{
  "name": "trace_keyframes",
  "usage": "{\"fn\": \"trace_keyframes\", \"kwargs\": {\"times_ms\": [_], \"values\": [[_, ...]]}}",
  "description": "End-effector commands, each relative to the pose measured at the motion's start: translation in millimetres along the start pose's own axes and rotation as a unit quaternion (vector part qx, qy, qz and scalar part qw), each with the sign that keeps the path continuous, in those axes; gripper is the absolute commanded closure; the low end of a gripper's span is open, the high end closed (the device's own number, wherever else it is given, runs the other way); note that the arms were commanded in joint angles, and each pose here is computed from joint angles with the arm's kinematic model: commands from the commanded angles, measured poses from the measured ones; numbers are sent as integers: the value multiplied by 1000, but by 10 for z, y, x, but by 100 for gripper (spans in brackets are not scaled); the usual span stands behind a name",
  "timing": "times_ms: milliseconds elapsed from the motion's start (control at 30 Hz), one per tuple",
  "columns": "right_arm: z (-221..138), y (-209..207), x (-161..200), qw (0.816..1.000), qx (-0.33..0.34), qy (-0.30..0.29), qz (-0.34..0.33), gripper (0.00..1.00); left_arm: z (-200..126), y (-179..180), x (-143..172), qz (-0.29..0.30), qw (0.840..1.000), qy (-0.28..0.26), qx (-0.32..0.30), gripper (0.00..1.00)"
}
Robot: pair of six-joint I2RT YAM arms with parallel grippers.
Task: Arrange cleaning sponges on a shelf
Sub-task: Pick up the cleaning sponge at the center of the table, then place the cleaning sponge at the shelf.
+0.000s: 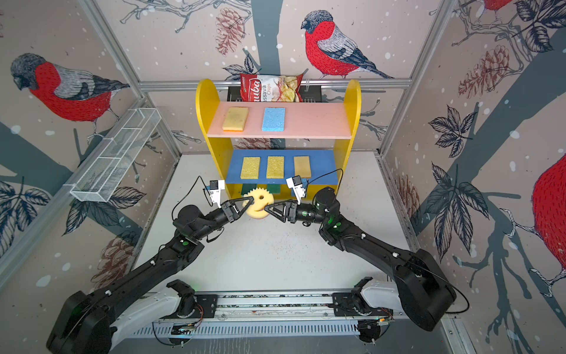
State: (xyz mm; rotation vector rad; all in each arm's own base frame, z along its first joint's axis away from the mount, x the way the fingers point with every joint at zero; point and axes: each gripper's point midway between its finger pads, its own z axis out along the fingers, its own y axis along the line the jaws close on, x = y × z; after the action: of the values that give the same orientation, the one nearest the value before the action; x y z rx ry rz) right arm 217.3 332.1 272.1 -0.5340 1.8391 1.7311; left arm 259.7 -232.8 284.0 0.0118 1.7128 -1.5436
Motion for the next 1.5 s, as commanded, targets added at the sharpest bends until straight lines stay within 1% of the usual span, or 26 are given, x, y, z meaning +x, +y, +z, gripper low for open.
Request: {"fn": "trace_keyframes", "kwargs": {"times_ms": [0,67,200,233,300,400,500,567,700,833,1000,1067,1167,1200,1333,1467], "values": [[30,50,-22,1000,-19,0,6,31,-11,-106,-46,14,1000,-7,19,100],[25,74,-30,1000,-26,-3,6,40,-15,-97,-44,15,1000,-7,17,100],[-1,117,-59,1000,-27,-9,0,69,-25,-78,-47,19,1000,-8,13,100],[-9,124,-71,1000,-25,-10,-2,75,-26,-84,-49,20,1000,-8,14,95],[-23,151,-110,1000,-18,-14,-10,84,-36,-99,-70,25,999,-12,15,74],[-68,216,-215,999,4,-21,-37,93,-53,-143,-114,39,999,-20,13,48],[-157,263,-406,996,40,-39,-69,98,-91,-159,-187,64,997,-29,-12,35],[-251,310,-589,992,66,-57,-88,100,-134,-156,-241,85,995,-37,-35,30],[-501,354,-1053,979,130,-109,-111,100,-280,-107,-367,130,985,-54,-104,25],[-778,386,-1524,959,193,-161,-130,100,-468,-97,-483,163,971,-78,-155,22],[-1085,332,-2075,925,286,-216,-127,100,-686,-80,-584,191,954,-101,-206,21],[-1134,373,-2229,916,300,-232,-131,100,-752,-81,-612,199,949,-109,-218,20],[-1185,537,-2419,910,293,-259,-138,100,-817,-81,-631,208,944,-116,-228,20],[-1145,438,-2477,909,300,-259,-129,100,-826,-78,-641,210,943,-117,-232,20],[-1142,342,-2685,902,316,-272,-113,100,-826,-62,-643,217,940,-113,-238,20],[-1061,215,-2806,901,326,-267,-102,100,-831,-9,-644,220,936,-110,-250,20]]}}
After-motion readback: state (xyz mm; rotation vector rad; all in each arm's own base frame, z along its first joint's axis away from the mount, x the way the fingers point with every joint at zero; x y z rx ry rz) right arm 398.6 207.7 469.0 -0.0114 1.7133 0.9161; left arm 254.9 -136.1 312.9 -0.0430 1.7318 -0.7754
